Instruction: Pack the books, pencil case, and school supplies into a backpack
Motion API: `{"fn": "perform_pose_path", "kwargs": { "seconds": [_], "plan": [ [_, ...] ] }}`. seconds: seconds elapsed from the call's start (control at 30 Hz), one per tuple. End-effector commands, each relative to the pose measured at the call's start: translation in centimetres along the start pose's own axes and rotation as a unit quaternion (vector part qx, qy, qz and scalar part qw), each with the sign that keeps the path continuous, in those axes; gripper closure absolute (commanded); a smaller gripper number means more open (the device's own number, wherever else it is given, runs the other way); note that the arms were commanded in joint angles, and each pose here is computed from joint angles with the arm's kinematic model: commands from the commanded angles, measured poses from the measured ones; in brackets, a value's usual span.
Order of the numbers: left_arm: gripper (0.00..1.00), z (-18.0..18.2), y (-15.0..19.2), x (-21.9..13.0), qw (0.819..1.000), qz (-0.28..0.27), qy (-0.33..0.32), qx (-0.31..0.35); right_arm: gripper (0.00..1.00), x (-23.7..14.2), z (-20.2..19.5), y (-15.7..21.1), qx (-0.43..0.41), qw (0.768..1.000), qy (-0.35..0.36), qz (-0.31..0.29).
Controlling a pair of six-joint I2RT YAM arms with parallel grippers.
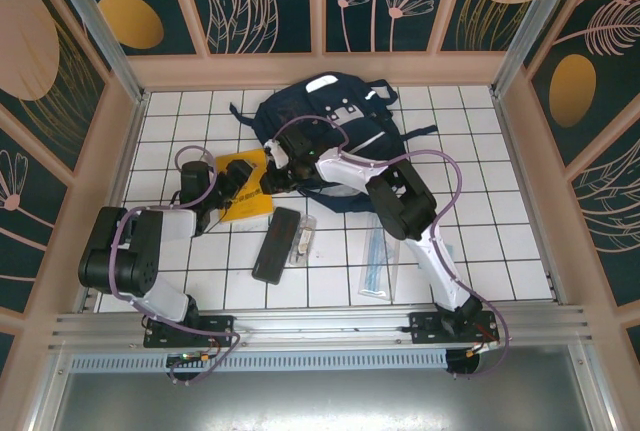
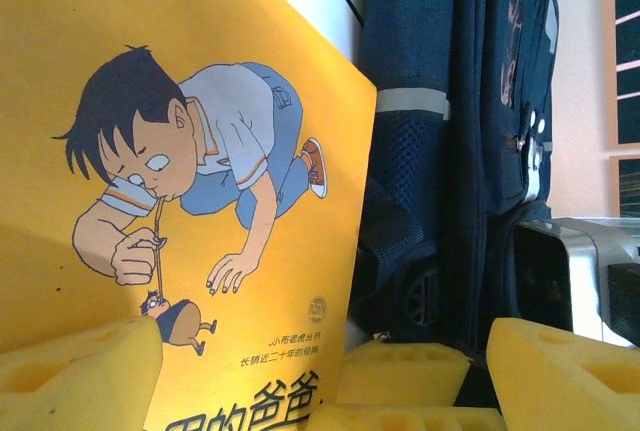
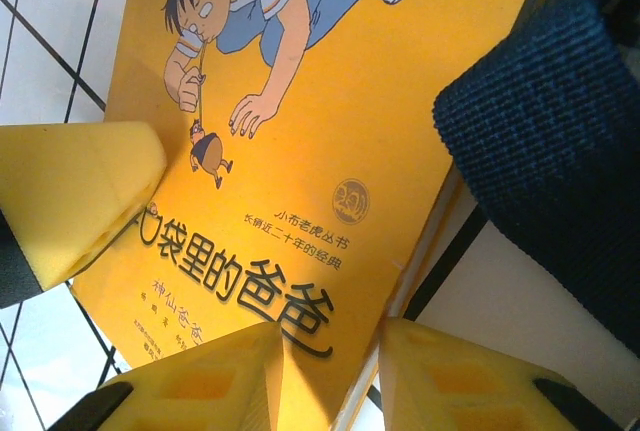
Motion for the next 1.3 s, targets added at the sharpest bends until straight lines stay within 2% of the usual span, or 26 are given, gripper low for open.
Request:
{"fn": "perform_pose_path", "kwargs": {
  "seconds": [0.0,0.2,0.33,0.5,0.73,1.0,1.07,1.13,1.27],
  "plan": [
    [0.15,2.5,2.1,0.4,0.998,0.037,-0.035,-0.027,0.7,-0.2,2.9,-0.3,-0.011,0.996,-0.088,0.001],
    [0.16,3.1,2.5,0.6,0.998,0.041,-0.037,-0.04,0.7,-2.3,4.9,-1.3,-0.02,0.992,-0.123,-0.021],
    [0.16,3.0,2.4,0.7,0.998,0.042,-0.032,-0.041,0.7,-1.0,4.0,-1.5,0.005,0.993,-0.117,-0.008],
    [0.16,2.7,2.3,0.6,0.998,0.043,-0.029,-0.04,0.55,-0.8,3.9,-1.6,0.023,0.992,-0.125,-0.01],
    [0.16,2.7,2.3,0.5,0.998,0.042,-0.03,-0.043,0.49,-1.6,4.7,-2.2,0.026,0.989,-0.142,-0.017],
    [0.16,2.9,2.4,0.6,0.997,0.04,-0.035,-0.047,0.51,-3.4,5.7,-2.0,0.022,0.987,-0.155,-0.022],
    [0.16,2.9,2.3,0.6,0.997,0.041,-0.035,-0.049,0.58,-3.7,5.9,-2.1,0.02,0.987,-0.157,-0.025],
    [0.16,2.9,2.3,0.7,0.997,0.04,-0.033,-0.052,0.59,-3.8,6.0,-2.1,0.019,0.987,-0.16,-0.027],
    [0.16,2.8,2.3,0.7,0.997,0.04,-0.032,-0.052,0.47,-3.6,6.3,-2.1,0.02,0.985,-0.172,-0.02]
  ]
}}
Point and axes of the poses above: each hand's point on the last joint's axis, 136 mm out from that joint toward the fingers, its own x axis out along the fingers, its own z axis along the line the jaws close on, y = z × x, the point moved 9 cm from there along -x, back along the fingers, and after that the axes turned 6 degrees about x, right-handed, at the moved point
